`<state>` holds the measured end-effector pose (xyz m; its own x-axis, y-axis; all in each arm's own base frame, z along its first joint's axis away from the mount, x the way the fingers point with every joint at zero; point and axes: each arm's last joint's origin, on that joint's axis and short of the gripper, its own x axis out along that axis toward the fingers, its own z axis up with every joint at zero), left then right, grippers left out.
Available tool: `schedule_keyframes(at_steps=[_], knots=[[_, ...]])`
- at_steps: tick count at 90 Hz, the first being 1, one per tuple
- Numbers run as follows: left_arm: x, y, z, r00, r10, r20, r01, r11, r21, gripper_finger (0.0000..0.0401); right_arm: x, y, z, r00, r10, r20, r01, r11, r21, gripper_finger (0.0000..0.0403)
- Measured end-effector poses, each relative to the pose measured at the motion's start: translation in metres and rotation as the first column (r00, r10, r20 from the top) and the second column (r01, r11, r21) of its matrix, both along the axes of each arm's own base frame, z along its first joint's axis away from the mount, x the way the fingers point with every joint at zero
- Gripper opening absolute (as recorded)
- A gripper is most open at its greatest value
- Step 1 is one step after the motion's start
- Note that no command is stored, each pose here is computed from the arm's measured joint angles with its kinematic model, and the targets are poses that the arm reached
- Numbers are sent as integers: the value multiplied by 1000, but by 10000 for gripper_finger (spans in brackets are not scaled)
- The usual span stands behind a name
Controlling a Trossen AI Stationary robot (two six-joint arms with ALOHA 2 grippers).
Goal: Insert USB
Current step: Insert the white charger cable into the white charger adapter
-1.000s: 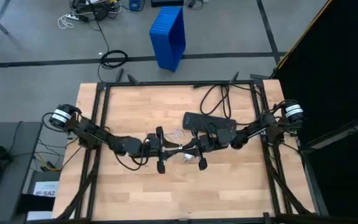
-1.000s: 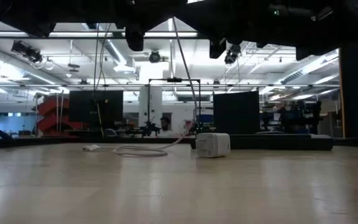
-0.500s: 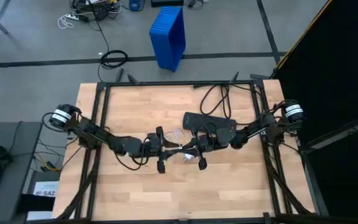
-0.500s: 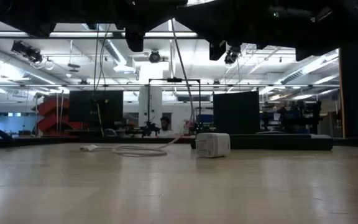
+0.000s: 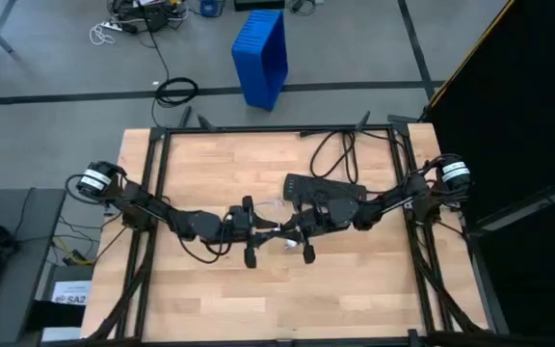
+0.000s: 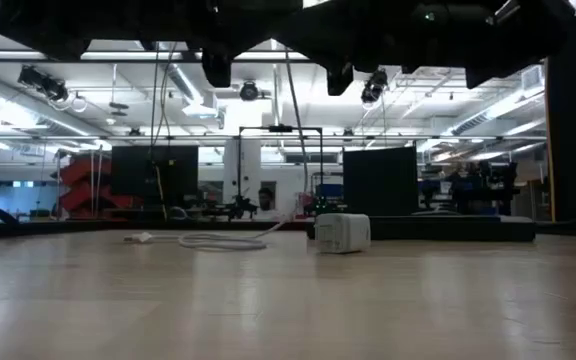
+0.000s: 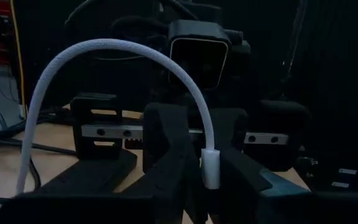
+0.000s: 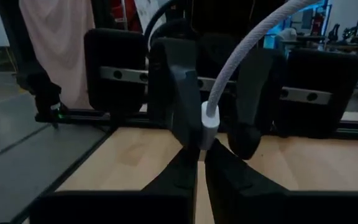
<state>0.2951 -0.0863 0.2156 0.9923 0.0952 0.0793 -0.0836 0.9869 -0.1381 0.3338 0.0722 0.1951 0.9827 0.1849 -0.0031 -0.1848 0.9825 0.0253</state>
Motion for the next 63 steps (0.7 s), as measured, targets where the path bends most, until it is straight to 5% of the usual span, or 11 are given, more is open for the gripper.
schedule_keyframes(at_steps=[63], knots=[[-1,-2,-5,998,-4,-57,5,1000,13,64,0,0,-3,999,4,-33,-4,1000,0,0]])
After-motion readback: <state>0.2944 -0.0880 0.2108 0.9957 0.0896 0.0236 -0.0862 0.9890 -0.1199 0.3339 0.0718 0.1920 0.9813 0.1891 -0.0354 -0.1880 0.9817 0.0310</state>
